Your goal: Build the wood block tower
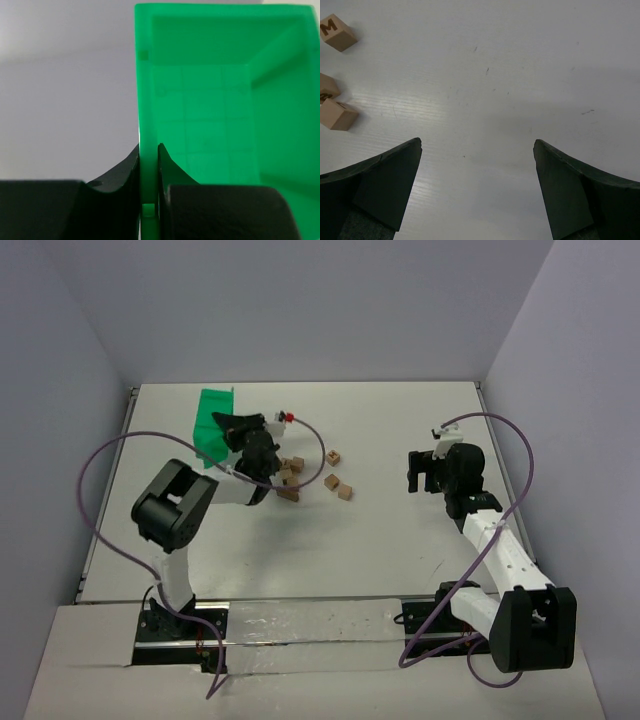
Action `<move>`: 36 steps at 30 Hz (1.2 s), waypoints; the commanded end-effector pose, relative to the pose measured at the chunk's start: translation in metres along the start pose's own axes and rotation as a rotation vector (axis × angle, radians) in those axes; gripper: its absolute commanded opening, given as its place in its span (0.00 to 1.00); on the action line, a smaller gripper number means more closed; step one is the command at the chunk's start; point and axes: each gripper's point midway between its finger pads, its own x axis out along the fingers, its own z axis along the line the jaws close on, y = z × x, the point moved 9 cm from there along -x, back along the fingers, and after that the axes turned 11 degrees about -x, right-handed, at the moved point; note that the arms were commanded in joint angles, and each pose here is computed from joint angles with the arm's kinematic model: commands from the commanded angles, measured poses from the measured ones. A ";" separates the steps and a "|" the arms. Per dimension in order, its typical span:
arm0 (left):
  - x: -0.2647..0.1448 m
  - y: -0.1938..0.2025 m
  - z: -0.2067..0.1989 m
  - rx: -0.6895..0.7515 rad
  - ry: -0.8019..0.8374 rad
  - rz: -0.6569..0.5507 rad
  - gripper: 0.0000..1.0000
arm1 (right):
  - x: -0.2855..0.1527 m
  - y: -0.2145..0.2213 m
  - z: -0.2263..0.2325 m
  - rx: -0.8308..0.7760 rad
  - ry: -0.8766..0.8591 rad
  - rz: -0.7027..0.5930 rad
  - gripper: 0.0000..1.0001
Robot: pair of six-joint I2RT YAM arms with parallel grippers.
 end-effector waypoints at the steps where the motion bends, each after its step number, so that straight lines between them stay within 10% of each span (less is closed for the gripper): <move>1: 0.019 -0.003 0.063 -0.496 0.118 0.055 0.00 | -0.003 -0.018 -0.004 -0.001 0.027 -0.050 1.00; 15: 0.053 -0.060 0.113 -1.280 0.826 0.025 0.00 | 0.000 -0.019 -0.004 0.006 0.022 -0.050 1.00; 22: 0.060 -0.101 0.120 -1.600 0.885 0.030 0.00 | 0.003 -0.019 -0.006 0.005 0.038 -0.036 1.00; 36: 0.095 -0.155 0.066 -1.766 0.788 0.015 0.00 | 0.008 -0.015 -0.007 0.005 0.044 -0.016 1.00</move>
